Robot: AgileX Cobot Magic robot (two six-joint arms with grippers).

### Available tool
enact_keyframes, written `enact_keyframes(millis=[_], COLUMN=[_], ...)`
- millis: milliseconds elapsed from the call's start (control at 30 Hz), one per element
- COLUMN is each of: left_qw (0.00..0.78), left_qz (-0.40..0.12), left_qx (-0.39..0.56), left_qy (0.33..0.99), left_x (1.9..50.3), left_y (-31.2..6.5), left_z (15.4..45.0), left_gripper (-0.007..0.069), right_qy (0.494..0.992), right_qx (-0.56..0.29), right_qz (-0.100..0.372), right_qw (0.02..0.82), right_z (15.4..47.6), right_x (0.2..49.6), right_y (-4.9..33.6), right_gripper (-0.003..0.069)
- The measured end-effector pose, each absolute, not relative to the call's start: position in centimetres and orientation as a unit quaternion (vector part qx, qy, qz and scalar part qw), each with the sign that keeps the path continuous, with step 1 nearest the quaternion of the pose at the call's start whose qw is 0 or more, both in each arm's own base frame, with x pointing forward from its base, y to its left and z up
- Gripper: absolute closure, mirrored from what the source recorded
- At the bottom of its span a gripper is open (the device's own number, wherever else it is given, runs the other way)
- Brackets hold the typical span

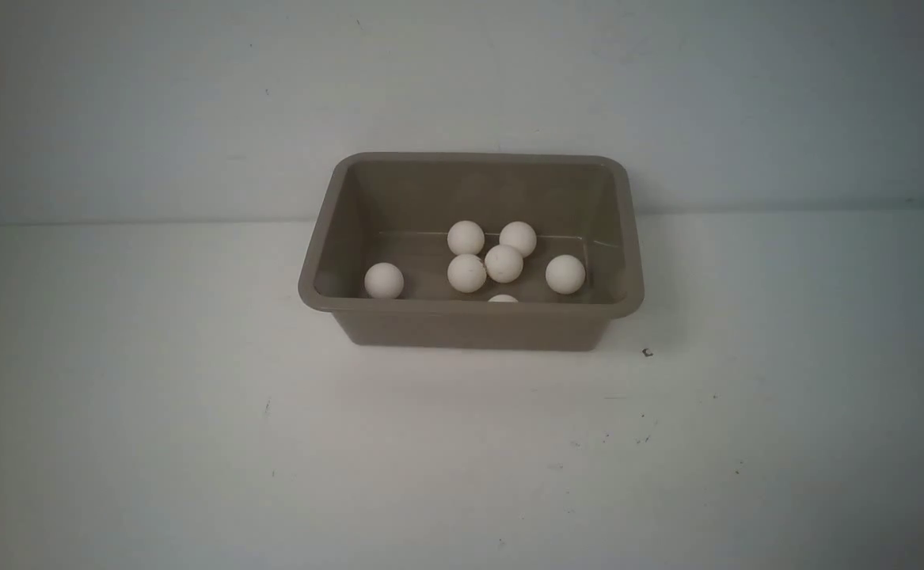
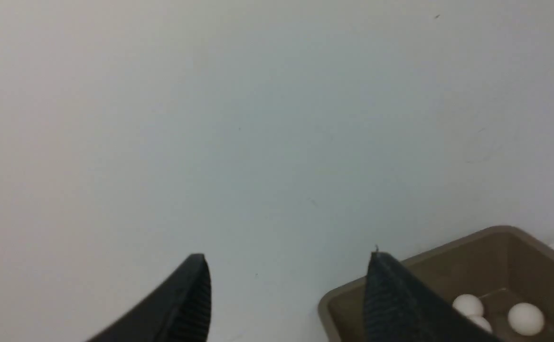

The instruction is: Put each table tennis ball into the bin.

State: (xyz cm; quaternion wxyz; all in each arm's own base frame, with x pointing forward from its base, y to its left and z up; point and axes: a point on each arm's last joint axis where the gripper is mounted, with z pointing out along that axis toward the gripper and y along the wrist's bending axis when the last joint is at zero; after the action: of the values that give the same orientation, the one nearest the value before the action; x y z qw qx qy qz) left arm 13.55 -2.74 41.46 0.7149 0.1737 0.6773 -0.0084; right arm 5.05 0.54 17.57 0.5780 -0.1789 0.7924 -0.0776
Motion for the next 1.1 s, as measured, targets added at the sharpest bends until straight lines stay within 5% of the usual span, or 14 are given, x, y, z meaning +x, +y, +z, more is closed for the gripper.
enact_keyframes(millis=[567, 1100], left_qw=[0.683, 0.673], left_qz=[-0.058, -0.021], left_qx=[0.215, 0.2], left_qy=[0.696, 0.712], left_x=[12.98, 13.17], left_y=[-3.87, -3.18], left_z=[40.74, 40.43], left_gripper=[0.0231, 0.0231], right_qy=[0.792, 0.792], right_qx=[-0.179, -0.179], right_qz=[-0.078, -0.078], right_qw=[0.578, 0.578], right_z=[17.57, 17.57], right_x=[5.05, 5.05], right_y=[0.54, 0.54], right_gripper=[0.0197, 0.0197])
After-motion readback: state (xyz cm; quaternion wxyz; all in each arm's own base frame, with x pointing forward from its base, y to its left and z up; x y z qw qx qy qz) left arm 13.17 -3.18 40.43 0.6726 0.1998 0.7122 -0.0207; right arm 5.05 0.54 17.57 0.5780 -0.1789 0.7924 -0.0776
